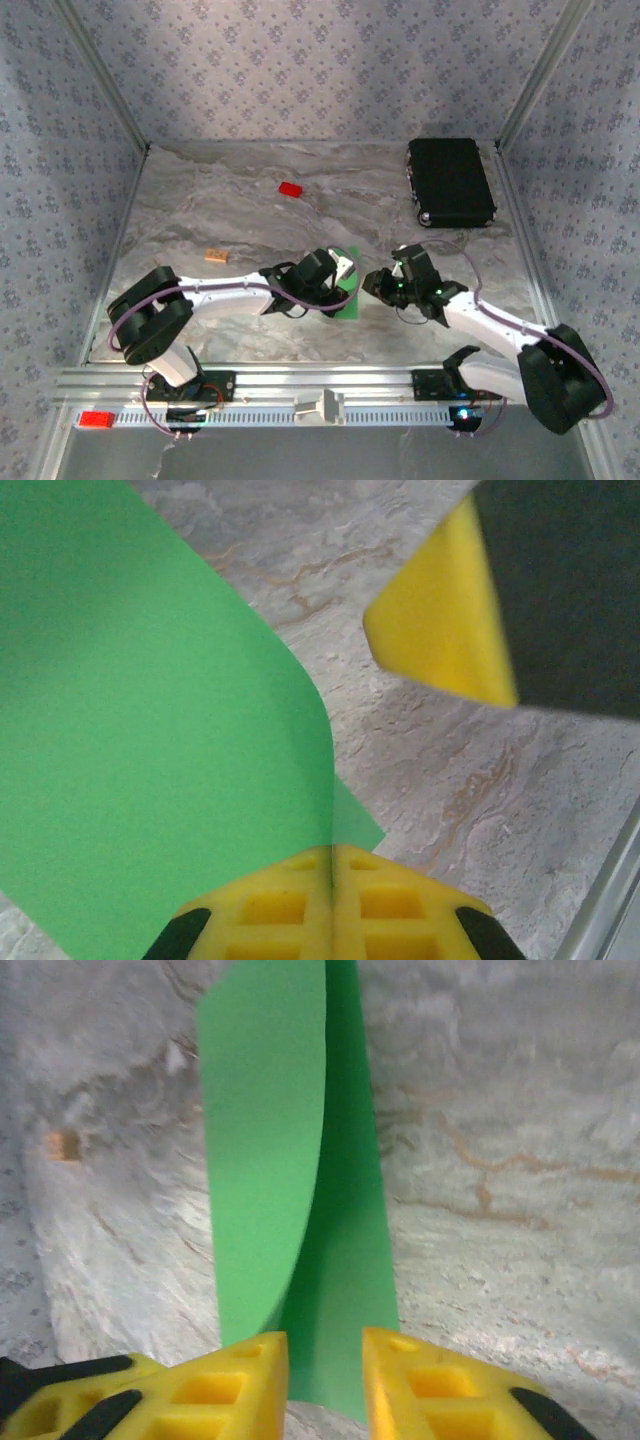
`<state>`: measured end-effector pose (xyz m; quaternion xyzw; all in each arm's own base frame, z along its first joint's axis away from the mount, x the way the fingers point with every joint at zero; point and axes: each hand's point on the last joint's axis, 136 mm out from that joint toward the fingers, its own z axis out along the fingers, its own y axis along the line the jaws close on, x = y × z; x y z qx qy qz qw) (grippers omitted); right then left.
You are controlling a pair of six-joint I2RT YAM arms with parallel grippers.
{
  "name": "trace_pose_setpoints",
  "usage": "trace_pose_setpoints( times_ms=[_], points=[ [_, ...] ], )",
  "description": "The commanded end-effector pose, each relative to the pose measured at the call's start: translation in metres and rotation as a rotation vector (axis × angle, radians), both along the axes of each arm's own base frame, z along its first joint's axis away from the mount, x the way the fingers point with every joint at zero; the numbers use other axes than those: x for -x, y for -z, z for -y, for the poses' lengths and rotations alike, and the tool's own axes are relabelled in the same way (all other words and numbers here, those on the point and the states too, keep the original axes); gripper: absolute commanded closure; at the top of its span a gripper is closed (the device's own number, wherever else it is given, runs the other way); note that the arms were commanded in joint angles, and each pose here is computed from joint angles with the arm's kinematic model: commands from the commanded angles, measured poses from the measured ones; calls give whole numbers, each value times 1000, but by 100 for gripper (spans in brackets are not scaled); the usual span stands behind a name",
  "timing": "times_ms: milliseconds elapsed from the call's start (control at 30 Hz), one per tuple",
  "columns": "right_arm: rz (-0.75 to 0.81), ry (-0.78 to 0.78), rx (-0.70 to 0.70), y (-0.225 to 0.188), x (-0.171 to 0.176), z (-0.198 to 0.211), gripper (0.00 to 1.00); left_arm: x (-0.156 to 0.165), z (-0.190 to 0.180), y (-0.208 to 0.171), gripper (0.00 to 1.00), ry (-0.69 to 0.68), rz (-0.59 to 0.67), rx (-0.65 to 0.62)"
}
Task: Fold a paper plane with a square sheet of paper (pick it up from the middle)
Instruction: Fold the triangle a second time at the center of the table.
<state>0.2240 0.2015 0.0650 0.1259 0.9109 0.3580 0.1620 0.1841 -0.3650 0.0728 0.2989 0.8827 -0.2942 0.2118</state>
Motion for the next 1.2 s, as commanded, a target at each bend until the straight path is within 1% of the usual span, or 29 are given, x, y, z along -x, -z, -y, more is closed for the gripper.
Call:
trace_pose_setpoints(
  times_ms=[0,33,167,267,333,467,567,667,800,1000,1167],
  points=[
    [-31,-59,-18,6,6,-18,84,1,-1,-10,98,-9,-22,43],
    [-36,-56,-24,8,7,-23,87,-1,-3,-9,98,-16,-20,37],
    [-43,-45,-3,19,13,-30,89,-2,-6,-7,98,-26,-29,27],
    [-49,-64,-31,21,16,-39,90,-2,-6,-6,98,-29,-36,27],
    [-75,-70,-10,27,18,-41,91,-2,-6,-5,98,-31,-38,25],
    [-173,-27,97,52,26,-25,93,-2,-6,-6,99,-33,-43,22],
    [-199,0,146,63,30,-10,93,-3,-5,-7,99,-45,-46,34],
    [-202,-8,200,64,29,1,92,-1,0,-6,99,-48,-70,54],
    [-202,-52,231,60,27,6,91,-3,5,-4,99,-70,-97,73],
    [-161,-80,199,45,17,-2,90,-8,12,1,98,-104,-121,92],
    [-110,-79,65,27,10,-23,88,-11,10,4,98,-120,-118,78]
  ],
)
